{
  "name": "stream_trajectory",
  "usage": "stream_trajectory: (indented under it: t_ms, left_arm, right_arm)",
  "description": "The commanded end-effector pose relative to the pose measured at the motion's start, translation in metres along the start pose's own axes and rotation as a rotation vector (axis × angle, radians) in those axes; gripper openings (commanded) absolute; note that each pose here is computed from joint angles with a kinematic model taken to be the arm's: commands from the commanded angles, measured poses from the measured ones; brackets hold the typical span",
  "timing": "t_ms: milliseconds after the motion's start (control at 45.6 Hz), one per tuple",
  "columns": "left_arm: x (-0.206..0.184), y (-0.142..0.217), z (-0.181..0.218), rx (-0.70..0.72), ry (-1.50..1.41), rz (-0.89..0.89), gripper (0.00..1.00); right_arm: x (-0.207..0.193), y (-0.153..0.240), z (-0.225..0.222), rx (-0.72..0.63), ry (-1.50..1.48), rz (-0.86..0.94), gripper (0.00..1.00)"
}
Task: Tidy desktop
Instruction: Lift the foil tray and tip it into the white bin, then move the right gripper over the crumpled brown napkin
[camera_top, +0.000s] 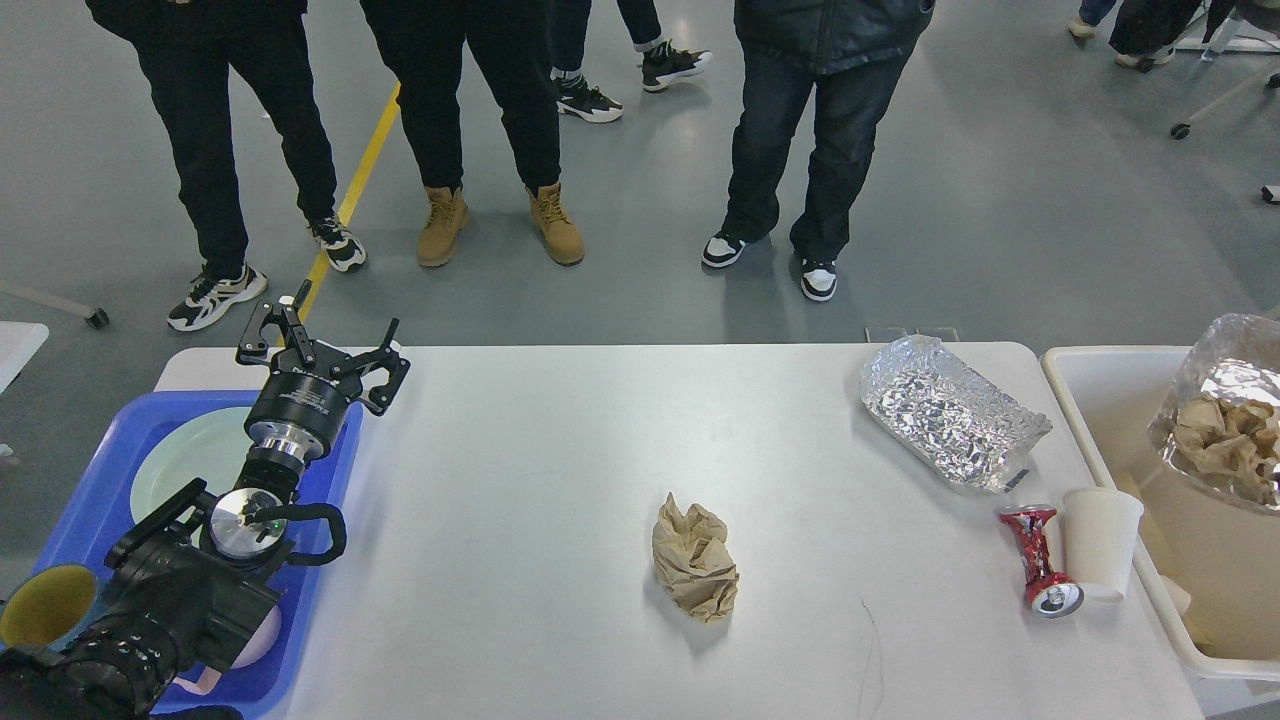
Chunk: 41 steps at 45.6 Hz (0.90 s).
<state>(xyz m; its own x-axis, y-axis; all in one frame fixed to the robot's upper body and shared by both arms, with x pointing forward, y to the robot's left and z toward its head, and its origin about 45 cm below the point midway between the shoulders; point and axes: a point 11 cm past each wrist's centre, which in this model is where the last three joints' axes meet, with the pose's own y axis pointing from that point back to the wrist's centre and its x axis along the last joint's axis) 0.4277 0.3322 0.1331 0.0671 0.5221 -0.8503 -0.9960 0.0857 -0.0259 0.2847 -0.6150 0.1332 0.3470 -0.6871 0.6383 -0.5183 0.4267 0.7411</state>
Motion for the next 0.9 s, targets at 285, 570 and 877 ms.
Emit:
stream_trajectory:
  t_ms: [285,570,877]
  left_arm:
    - [0.000,0.000,0.000,-0.001,0.000,0.000,0.96]
    - [0.000,0.000,0.000,0.000,0.000,0.000,0.96]
    - [0.000,0.000,0.000,0.000,0.000,0.000,0.96]
  right_arm:
    - [-0.001,-0.004,0.002,-0.006,0.030,0.110,1.00]
    - [0.011,0.026,-0.165,0.219,0.204,0.056,1.00]
    - [-0.045,0.129,-0.349,0.379,0.555,-0.270,1.00]
